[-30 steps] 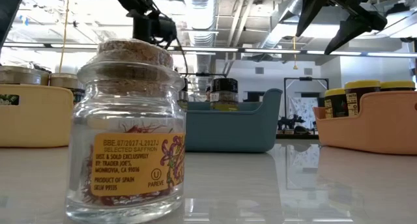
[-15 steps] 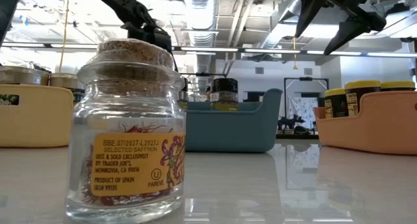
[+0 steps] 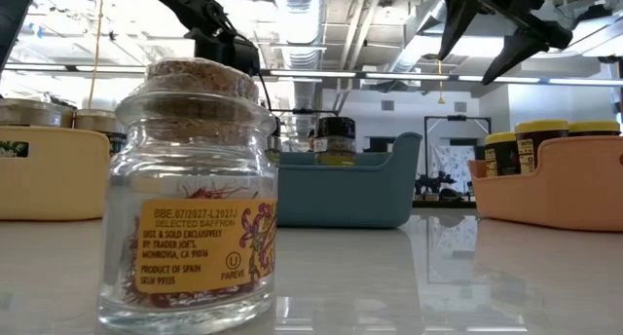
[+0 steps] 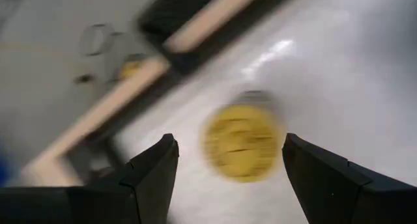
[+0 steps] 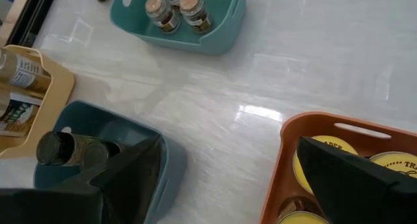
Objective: Sort spices by type
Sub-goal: Put the yellow seasoning bottle into the orange bin
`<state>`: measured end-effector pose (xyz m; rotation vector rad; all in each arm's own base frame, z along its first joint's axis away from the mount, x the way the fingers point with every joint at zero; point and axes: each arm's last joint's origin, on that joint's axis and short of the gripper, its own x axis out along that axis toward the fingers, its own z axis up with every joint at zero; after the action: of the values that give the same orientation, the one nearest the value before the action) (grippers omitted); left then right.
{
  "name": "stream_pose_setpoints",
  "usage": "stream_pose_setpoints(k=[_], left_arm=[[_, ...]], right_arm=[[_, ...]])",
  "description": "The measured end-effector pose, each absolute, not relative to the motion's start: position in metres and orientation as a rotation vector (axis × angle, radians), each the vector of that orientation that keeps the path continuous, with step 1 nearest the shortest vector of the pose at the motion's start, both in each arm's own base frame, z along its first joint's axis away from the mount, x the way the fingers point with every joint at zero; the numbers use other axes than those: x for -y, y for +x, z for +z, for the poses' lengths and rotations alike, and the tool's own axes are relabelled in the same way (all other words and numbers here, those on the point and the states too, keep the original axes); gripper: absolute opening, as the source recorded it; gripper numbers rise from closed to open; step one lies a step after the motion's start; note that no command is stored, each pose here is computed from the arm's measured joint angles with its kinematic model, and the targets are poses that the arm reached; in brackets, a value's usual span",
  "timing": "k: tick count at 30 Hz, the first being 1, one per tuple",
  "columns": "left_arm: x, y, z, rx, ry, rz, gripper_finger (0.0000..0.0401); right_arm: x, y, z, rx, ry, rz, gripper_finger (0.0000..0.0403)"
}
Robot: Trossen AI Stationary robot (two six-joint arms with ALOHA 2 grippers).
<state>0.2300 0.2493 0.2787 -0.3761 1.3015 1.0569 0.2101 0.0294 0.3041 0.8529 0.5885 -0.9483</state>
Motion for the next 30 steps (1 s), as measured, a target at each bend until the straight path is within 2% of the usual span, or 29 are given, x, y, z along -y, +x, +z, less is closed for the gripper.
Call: stream_pose_setpoints(k=[4,13,20,30], left_arm=[[-0.25,0.237,0.279,-1.216,-0.441,0.935,0.0265],[-0.256,0.233,0.279,-1.186,-0.475,0.968,0.0268],[-0.263,0.224,0.279,-1.193,-0.495,0.995,0.0298],[-0.259,0.219,0.251,-1.237,-0.533,0.966,0.0335]], right_arm=[[-0.029,0.21,0.304,-0.594,0.842,-0.944,0.038],[-0.029,0.21,0.304,-0.595,0.839,-0.943,0.038],[-0.029,0.21,0.304,-0.595,0.839,-0.943,0.038],[-0.029,0.21,0.304,-0.595,0.839,-0.943,0.038]])
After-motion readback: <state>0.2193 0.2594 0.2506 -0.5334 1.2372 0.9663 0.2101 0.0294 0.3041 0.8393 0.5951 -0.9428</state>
